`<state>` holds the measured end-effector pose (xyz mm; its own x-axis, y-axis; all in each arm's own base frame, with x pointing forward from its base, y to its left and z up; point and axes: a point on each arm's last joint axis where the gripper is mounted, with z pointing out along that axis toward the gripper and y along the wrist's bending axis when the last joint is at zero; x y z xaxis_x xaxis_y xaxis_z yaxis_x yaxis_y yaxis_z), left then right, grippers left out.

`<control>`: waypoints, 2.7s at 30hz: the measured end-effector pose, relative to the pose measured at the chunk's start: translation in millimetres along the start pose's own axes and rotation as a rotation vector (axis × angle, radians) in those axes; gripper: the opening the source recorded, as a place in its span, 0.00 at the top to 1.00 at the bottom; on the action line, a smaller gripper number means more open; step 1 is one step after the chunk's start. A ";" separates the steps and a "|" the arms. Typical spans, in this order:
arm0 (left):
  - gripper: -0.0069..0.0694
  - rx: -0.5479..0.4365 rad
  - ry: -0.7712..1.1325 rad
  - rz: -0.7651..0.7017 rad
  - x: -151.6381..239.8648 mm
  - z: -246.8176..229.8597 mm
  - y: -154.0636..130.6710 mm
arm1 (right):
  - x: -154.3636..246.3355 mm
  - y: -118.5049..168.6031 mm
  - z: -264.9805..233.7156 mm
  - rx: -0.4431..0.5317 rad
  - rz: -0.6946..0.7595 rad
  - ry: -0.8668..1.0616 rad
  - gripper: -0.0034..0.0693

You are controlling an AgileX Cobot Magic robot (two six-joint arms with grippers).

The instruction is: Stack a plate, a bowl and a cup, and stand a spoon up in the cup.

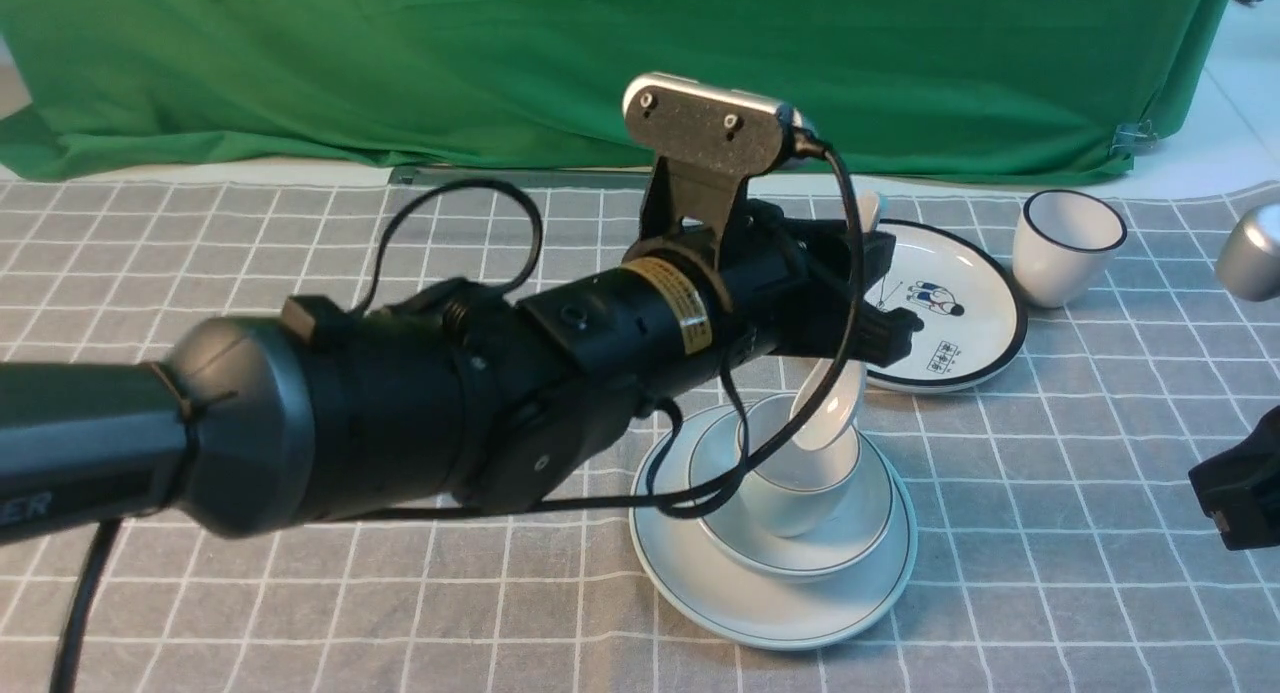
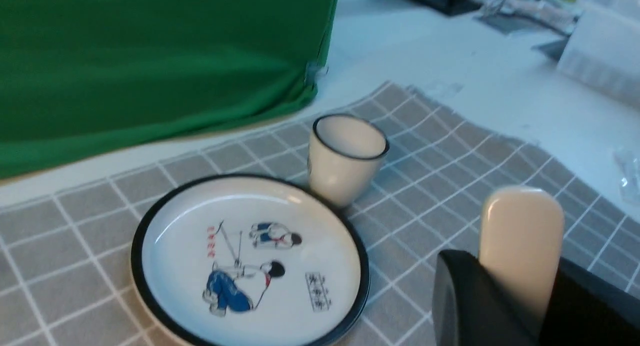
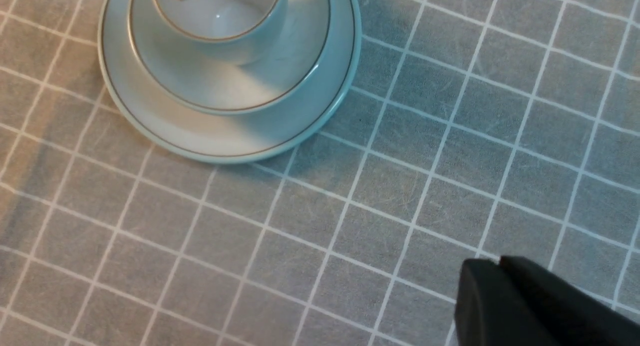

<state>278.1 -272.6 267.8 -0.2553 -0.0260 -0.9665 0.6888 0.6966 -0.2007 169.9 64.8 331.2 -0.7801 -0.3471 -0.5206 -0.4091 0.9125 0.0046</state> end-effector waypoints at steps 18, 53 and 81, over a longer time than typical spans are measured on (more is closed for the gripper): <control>0.75 -0.013 0.075 0.062 41.7 22.6 12.0 | -0.5 -0.1 0.1 0.001 0.000 -0.006 0.85; 0.90 -0.227 0.183 0.129 -69.5 -147.8 20.1 | 98.2 1.5 -149.1 0.211 -0.032 -0.991 0.85; 0.89 -0.252 -0.075 0.002 31.7 -282.4 20.4 | 149.4 6.1 -109.6 0.218 -0.065 -1.275 0.78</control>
<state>92.4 -56.7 278.3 -0.1969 -0.0710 -0.9779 0.4963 0.8529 -0.1618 -1.0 -5.2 347.0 0.2867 -0.0521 -0.9566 -0.2497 0.9599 -0.1271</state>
